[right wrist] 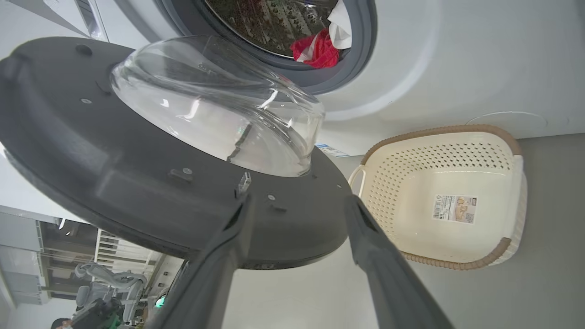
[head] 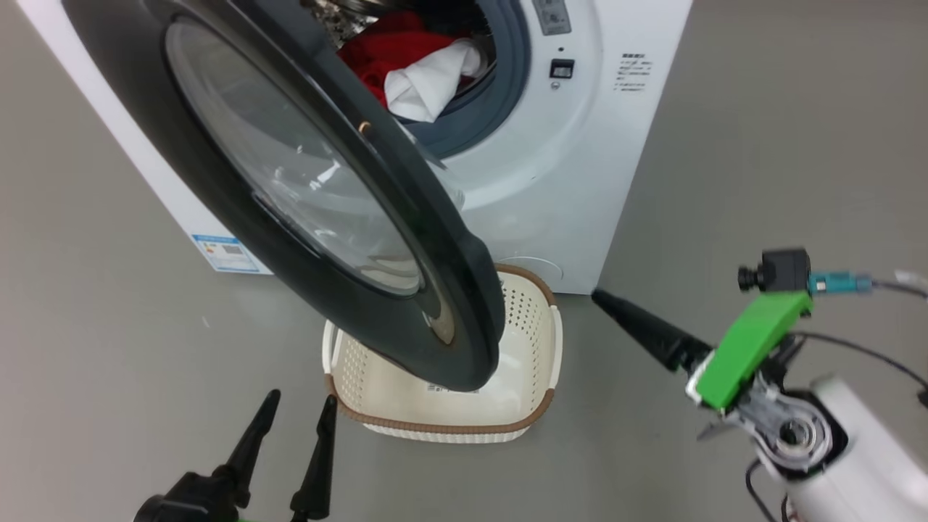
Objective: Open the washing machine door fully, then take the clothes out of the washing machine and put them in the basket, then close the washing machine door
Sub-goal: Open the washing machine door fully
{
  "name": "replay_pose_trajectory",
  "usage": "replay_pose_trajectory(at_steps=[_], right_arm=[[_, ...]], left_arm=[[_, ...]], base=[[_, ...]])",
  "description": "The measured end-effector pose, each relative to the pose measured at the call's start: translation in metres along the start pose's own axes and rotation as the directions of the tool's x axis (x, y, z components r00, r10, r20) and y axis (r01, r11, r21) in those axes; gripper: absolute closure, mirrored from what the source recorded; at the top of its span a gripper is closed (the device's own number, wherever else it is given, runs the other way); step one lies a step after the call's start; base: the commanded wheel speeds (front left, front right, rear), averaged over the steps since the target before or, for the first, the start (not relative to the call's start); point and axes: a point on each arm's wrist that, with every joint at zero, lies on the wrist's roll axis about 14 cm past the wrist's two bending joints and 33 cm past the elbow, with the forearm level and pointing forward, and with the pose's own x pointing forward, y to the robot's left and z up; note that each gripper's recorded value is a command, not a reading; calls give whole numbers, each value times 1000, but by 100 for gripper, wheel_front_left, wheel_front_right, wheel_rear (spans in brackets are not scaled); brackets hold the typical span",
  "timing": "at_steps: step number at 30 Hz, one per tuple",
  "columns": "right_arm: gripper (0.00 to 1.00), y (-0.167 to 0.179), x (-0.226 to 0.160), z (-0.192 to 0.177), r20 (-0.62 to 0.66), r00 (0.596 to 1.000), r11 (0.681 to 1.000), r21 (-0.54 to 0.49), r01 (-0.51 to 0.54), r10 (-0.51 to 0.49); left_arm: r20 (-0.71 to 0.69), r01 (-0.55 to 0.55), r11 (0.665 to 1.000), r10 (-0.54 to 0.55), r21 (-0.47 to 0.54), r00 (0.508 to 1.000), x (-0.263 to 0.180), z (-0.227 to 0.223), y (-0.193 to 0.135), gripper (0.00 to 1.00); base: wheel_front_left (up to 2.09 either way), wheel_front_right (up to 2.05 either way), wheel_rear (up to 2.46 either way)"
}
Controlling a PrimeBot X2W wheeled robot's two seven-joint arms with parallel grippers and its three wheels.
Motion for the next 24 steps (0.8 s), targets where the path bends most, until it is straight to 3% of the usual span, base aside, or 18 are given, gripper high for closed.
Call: replay_pose_trajectory(at_steps=[6, 12, 19, 24], right_arm=[[0, -33, -32, -13, 84, 991, 993, -36, 108, -105], [0, -63, -62, -23, 147, 968, 965, -137, 222, -202], [0, -76, -88, -18, 295, 928, 940, -186, 287, -225], [0, -88, -109, -16, 368, 897, 899, -261, 352, -245]], left_arm=[[-6, -2, 1000, 2, 0, 1000, -2, -2, 1, 0], [-3, -3, 1000, 3, 2, 1000, -3, -1, 3, 0], [-8, -16, 1000, 16, 2, 1000, -7, -3, 7, 0], [-15, -23, 1000, 23, 1, 1000, -9, -5, 9, 0]], base=[[0, 0, 0], [0, 0, 0], [0, 0, 0], [0, 0, 0]])
